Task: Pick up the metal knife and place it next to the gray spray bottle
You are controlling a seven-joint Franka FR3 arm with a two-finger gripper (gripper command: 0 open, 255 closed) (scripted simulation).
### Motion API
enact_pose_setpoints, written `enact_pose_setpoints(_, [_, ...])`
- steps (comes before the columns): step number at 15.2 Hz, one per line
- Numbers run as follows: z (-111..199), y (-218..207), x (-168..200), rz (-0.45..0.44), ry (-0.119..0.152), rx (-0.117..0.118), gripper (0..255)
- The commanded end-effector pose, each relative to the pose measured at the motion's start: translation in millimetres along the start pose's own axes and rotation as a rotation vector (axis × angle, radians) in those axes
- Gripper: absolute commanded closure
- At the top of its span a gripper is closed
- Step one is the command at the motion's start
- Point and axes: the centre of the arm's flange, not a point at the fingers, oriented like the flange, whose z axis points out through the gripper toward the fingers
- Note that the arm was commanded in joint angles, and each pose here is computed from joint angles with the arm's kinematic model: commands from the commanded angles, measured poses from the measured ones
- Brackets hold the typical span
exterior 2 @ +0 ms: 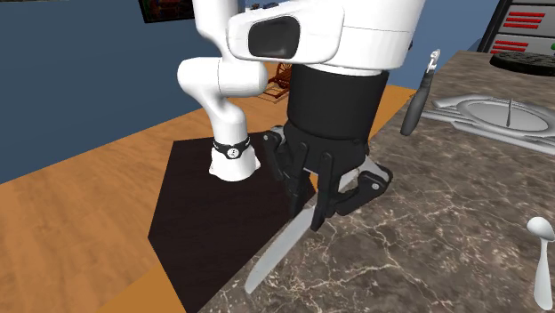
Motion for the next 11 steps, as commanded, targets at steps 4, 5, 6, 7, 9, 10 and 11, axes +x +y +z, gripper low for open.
enact_pose_setpoints(4, [-26.6, 1.3, 1.9, 0.0, 0.0, 0.0, 255])
enact_pose_setpoints(5, [-31.9, 1.6, 2.4, 0.0, 0.0, 0.0, 255])
enact_pose_setpoints(6, [-37.1, 1.8, 2.8, 0.0, 0.0, 0.0, 255])
enact_pose_setpoints(7, [-42.4, 2.0, 3.3, 0.0, 0.0, 0.0, 255])
enact_pose_setpoints(9, [-52.9, 2.5, 4.2, 0.0, 0.0, 0.0, 255])
enact_pose_setpoints(10, [-58.1, 2.7, 4.7, 0.0, 0.0, 0.0, 255])
enact_pose_setpoints(11, [-63.4, 2.9, 5.2, 0.0, 0.0, 0.0, 255])
